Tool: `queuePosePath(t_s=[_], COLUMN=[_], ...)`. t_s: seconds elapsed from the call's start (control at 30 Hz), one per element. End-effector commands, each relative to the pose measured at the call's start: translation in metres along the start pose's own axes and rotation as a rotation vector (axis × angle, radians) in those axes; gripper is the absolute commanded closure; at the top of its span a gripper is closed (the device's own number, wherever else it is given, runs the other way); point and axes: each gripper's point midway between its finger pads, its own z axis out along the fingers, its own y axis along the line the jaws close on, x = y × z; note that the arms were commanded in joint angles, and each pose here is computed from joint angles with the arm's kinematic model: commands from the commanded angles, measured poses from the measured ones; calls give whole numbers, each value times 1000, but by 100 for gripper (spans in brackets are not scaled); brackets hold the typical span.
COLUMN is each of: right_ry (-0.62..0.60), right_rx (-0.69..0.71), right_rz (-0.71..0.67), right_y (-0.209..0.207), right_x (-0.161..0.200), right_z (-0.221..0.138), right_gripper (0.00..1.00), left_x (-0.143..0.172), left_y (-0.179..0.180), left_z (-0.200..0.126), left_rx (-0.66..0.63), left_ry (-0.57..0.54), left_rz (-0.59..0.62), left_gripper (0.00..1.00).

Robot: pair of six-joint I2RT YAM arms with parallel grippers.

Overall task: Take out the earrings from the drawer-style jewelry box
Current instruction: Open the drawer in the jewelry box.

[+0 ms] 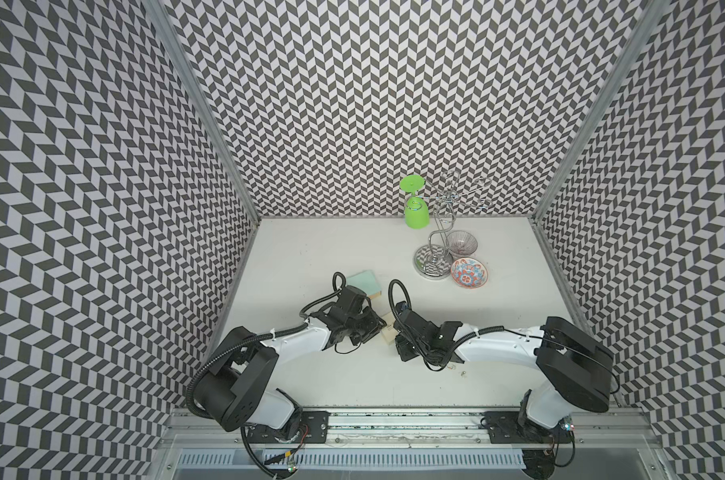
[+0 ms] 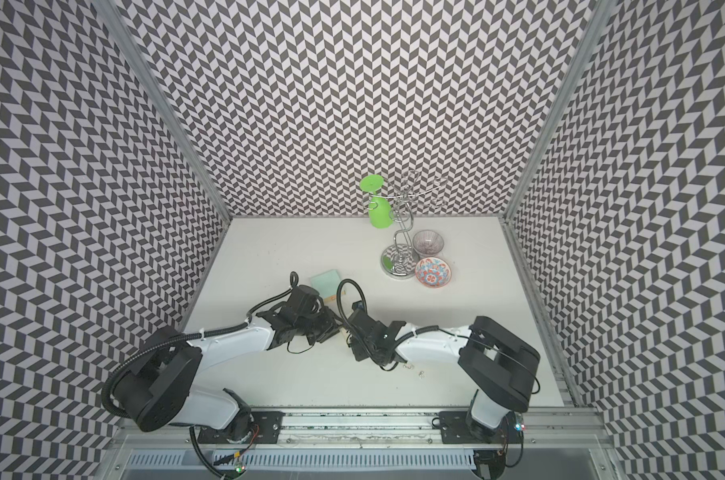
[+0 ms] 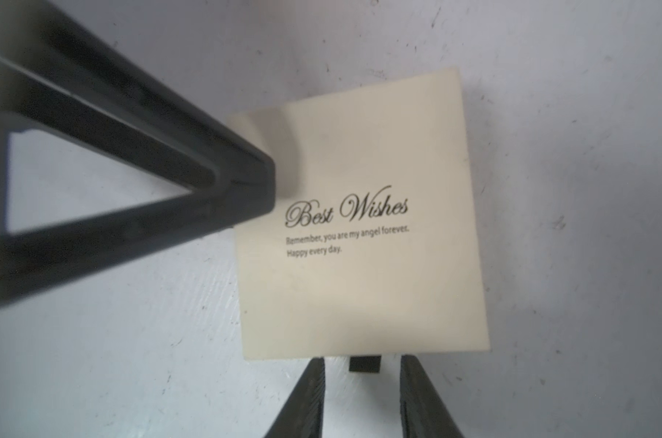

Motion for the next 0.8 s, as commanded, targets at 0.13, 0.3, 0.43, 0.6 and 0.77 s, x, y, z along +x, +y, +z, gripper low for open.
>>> queuePosePath(t_s=[0.13,0.3,0.43,0.6,0.77], right_ry=[-44,-66,-85,-72,-79], right_rx=[7,-8,-8,4,8], right_rz=[27,29,29,34,34], right_y=[1,2,0,-6,-11], right_x=[-14,-19,-20,-19,-23], right_z=[3,4,6,10,9], right_gripper=[68,69,71,73,79], left_x=[2,2,0,0,0], left_y=[6,11,12,15,13], left_z=[10,13,12,12,12], left_rx=[-39,-60,-69,-83,-79], left_ry=[6,5,-7,-8,-8], left_rz=[11,8,12,19,24], left_gripper=[63,64,64,65,65])
